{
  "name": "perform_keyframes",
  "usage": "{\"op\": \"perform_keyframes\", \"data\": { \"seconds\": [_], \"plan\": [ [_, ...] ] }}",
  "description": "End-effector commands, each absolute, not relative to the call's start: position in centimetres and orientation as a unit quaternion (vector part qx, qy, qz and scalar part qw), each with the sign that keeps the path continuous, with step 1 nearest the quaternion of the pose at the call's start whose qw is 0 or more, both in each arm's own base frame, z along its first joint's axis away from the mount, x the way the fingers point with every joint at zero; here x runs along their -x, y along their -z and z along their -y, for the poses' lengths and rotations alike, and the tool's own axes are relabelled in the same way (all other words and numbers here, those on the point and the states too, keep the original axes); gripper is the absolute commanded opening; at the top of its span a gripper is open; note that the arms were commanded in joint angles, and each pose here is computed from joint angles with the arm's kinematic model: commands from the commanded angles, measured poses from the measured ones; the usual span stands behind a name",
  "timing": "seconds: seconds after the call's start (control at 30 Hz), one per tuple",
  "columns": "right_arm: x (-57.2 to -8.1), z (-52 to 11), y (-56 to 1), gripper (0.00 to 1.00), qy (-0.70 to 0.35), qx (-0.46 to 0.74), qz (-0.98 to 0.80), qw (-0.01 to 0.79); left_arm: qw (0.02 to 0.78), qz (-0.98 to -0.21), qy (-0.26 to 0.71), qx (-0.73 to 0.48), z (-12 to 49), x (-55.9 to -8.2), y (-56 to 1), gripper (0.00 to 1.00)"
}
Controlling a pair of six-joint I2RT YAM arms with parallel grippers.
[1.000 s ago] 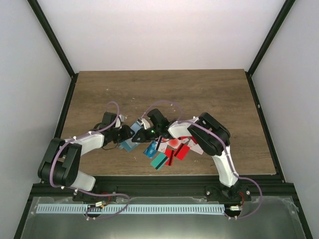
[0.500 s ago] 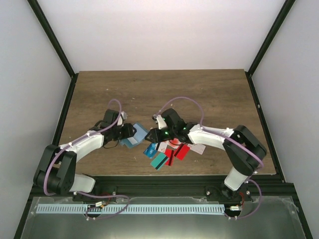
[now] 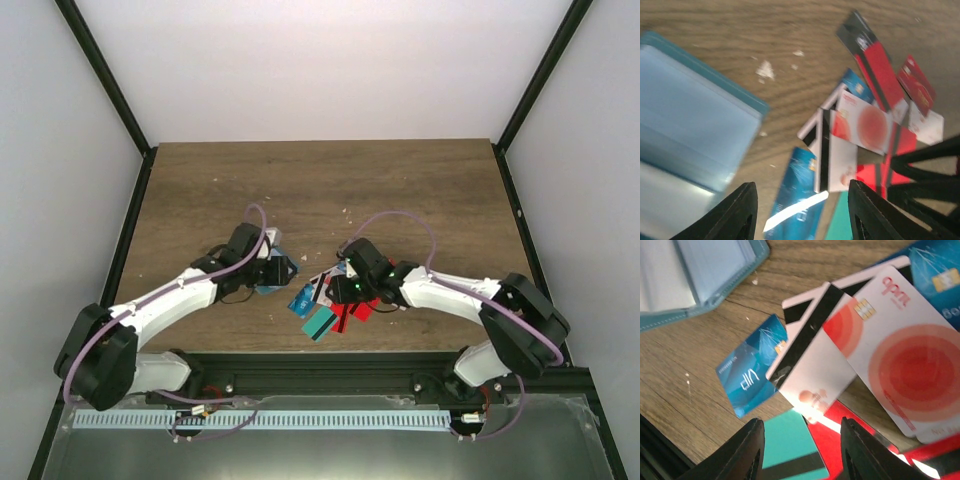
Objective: Put the credit cards into the card holder
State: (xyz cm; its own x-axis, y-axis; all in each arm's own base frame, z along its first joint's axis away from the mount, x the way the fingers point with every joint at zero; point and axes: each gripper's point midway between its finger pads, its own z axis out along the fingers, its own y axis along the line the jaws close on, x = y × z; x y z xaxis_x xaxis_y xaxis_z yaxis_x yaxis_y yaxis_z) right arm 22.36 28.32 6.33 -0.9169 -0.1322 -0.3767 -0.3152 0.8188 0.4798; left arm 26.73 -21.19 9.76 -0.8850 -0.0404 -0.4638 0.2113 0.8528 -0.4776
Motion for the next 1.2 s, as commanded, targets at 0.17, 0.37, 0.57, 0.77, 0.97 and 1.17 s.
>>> {"op": "perform_keyframes", "data": {
  "seconds": [0.17, 0.37, 0.57, 0.77, 0.97, 1.17],
  "plan": [
    [-20.8, -25.5, -6.3, 0.43, -0.252, 0.096, -0.949, 0.161, 0.191, -0.917, 0.321, -0.138, 26.6, -22.0, -9.0, 0.52],
    [-20.1, -23.2, -6.6, 0.42, -0.23, 0.053, -0.957, 0.17, 0.153, -0.921, 0.305, -0.187, 29.3, -19.5, -6.3, 0.51],
    [-17.6, -21.5, -6.2, 0.43, -0.239, 0.034, -0.959, 0.146, 0.124, -0.93, 0.274, -0.212, 30.4, -17.6, -3.5, 0.51],
    [-14.2, -21.1, -6.1, 0.43, -0.283, 0.024, -0.954, 0.097, 0.103, -0.939, 0.246, -0.217, 30.6, -16.3, -1.3, 0.51],
    [-10.5, -21.8, -5.3, 0.43, -0.314, 0.024, -0.948, 0.033, 0.093, -0.939, 0.243, -0.222, 30.9, -14.6, -0.9, 0.51],
    [-8.4, -23.4, -4.8, 0.43, -0.34, 0.023, -0.94, 0.008, 0.097, -0.938, 0.25, -0.22, 31.3, -13.9, -1.0, 0.51]
  ]
}}
